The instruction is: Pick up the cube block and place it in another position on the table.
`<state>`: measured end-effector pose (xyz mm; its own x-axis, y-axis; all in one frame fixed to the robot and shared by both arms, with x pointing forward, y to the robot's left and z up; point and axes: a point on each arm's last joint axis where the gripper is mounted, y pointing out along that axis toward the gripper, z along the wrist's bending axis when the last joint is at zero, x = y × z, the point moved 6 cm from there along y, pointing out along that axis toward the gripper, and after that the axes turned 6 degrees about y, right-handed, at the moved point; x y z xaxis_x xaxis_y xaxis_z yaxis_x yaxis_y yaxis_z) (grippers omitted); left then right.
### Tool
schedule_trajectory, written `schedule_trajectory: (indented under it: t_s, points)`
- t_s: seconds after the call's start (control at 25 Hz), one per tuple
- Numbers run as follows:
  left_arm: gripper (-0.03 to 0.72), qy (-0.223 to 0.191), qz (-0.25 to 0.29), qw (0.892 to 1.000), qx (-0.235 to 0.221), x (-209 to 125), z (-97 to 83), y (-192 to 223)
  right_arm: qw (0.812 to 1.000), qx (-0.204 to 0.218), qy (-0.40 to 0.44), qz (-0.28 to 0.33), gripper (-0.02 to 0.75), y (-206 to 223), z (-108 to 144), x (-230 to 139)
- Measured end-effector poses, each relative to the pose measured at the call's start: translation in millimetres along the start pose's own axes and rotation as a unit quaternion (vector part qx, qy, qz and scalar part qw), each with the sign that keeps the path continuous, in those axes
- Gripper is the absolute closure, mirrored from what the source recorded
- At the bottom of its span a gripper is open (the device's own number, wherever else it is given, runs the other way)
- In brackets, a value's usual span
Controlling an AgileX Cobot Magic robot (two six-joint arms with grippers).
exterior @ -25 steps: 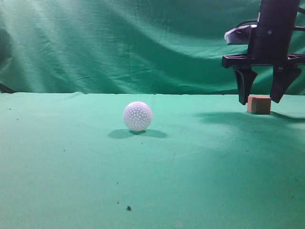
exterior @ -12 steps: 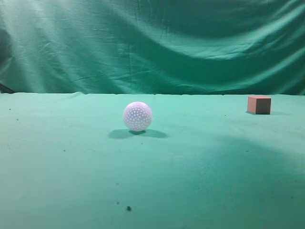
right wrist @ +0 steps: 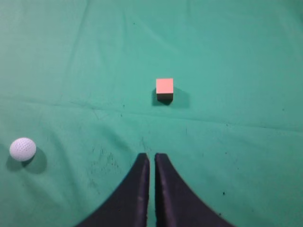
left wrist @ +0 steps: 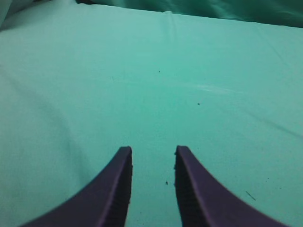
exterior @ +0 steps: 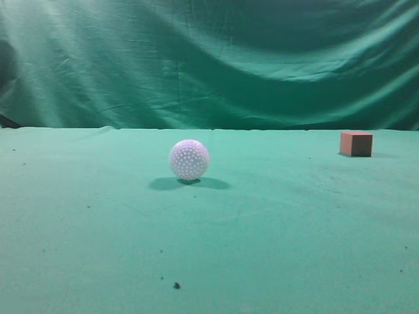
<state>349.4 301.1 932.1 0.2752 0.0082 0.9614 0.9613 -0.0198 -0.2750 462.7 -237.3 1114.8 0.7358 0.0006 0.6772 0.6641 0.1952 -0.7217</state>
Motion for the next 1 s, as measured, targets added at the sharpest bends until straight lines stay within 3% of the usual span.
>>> schedule_trajectory:
  t_s: [0.32,0.68,1.0]
  points:
    - [0.426,0.0,0.0,1.0,0.0,0.0,0.0,0.0,0.995,0.032,0.031,-0.088,0.738,-34.9,-10.2,-79.5]
    - [0.426,0.0,0.0,1.0,0.0,0.0,0.0,0.0,0.98,0.068,0.036,-0.185,0.738,-79.1,-11.0,-110.9]
    - [0.426,0.0,0.0,1.0,0.0,0.0,0.0,0.0,0.98,-0.006,-0.02,-0.198,0.738,-45.1,-32.7,-120.1]
